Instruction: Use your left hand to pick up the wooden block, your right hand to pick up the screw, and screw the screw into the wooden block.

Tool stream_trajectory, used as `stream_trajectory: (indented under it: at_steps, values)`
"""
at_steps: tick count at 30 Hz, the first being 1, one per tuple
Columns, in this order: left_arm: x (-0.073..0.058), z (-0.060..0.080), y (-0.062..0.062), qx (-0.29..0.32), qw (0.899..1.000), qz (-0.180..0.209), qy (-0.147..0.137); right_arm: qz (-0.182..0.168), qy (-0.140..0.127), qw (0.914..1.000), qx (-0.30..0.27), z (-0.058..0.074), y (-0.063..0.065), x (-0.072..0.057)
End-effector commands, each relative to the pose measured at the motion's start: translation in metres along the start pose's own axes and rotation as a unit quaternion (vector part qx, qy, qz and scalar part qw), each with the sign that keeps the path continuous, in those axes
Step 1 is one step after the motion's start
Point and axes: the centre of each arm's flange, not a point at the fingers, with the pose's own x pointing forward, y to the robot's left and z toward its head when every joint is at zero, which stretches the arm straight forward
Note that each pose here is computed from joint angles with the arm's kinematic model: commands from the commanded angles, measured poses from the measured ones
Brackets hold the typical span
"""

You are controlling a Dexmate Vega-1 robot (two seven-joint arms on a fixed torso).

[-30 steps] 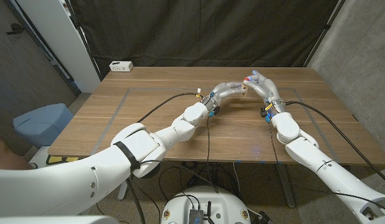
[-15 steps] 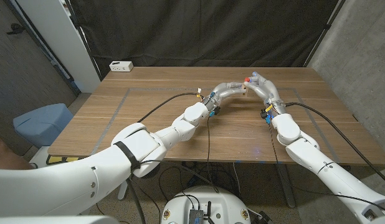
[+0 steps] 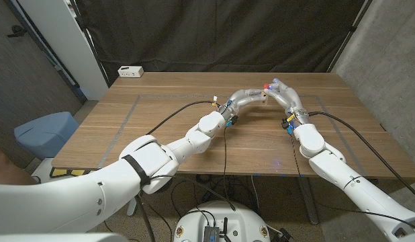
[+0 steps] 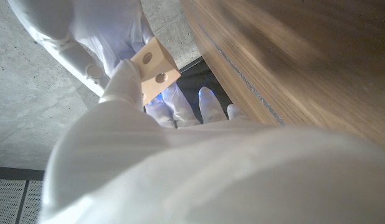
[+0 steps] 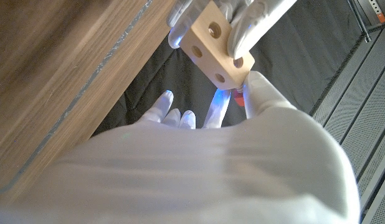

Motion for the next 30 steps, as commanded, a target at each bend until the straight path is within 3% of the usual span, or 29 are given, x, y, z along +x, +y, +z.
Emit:
stream_trajectory:
  at_steps: [1,30]
  values:
    - [-0.0006,0.0006,-0.0026,0.001,1.000,-0.002,-0.003,0.005,0.000,1.0000,0.000,0.0003,-0.0013,-0.0033]
    - [0.0005,0.0013,-0.0035,0.001,1.000,-0.003,-0.002,0.033,0.000,0.9994,0.008,-0.0001,-0.0033,-0.0044]
